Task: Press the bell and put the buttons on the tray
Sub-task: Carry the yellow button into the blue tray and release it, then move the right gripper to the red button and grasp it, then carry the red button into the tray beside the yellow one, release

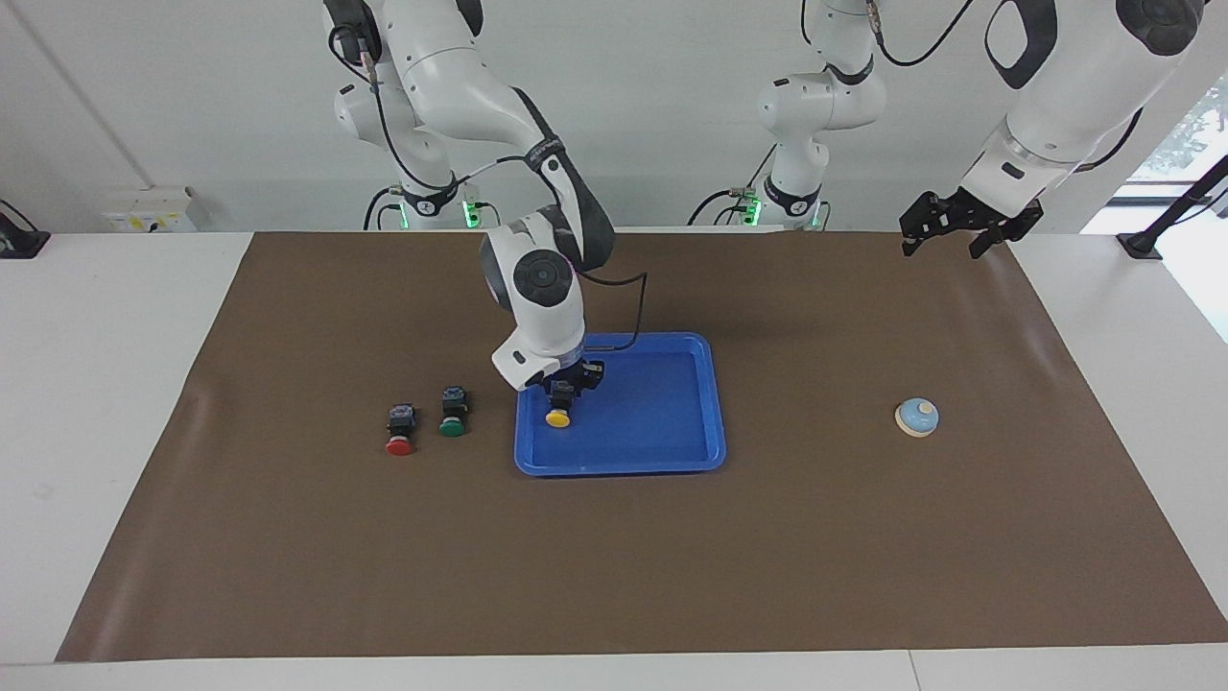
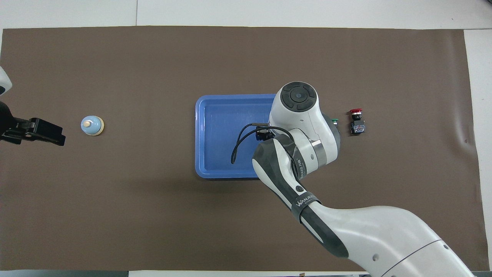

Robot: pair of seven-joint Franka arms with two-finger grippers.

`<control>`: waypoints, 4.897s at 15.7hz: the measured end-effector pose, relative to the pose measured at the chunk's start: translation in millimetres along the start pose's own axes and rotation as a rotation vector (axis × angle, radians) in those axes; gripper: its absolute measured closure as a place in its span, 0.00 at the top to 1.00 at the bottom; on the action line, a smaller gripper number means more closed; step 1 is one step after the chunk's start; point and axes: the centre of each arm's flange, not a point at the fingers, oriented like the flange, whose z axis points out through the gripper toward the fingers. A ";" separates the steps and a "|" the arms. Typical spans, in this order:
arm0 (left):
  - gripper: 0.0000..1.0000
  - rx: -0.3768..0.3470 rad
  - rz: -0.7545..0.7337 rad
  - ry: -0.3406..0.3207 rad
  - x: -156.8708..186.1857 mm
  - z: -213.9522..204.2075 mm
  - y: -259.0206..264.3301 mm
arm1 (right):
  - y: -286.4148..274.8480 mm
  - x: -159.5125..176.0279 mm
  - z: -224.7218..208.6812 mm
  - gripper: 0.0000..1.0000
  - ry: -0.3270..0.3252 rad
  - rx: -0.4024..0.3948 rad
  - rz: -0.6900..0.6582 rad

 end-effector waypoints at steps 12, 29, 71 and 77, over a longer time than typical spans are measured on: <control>1.00 0.000 0.000 0.000 0.0 0.0 0.0 | 230.0 62.6 -73.9 1.00 -0.003 -0.015 -0.184; 1.00 0.000 0.000 0.000 0.0 0.0 0.0 | 265.7 56.8 -3.5 1.00 0.056 -0.011 -0.156; 1.00 0.000 0.000 0.000 0.0 0.0 0.0 | -59.0 -10.4 -26.0 0.40 0.055 0.035 -0.062; 1.00 0.000 0.000 0.000 0.0 0.0 0.0 | -61.4 -7.4 -14.9 0.40 0.060 0.043 -0.058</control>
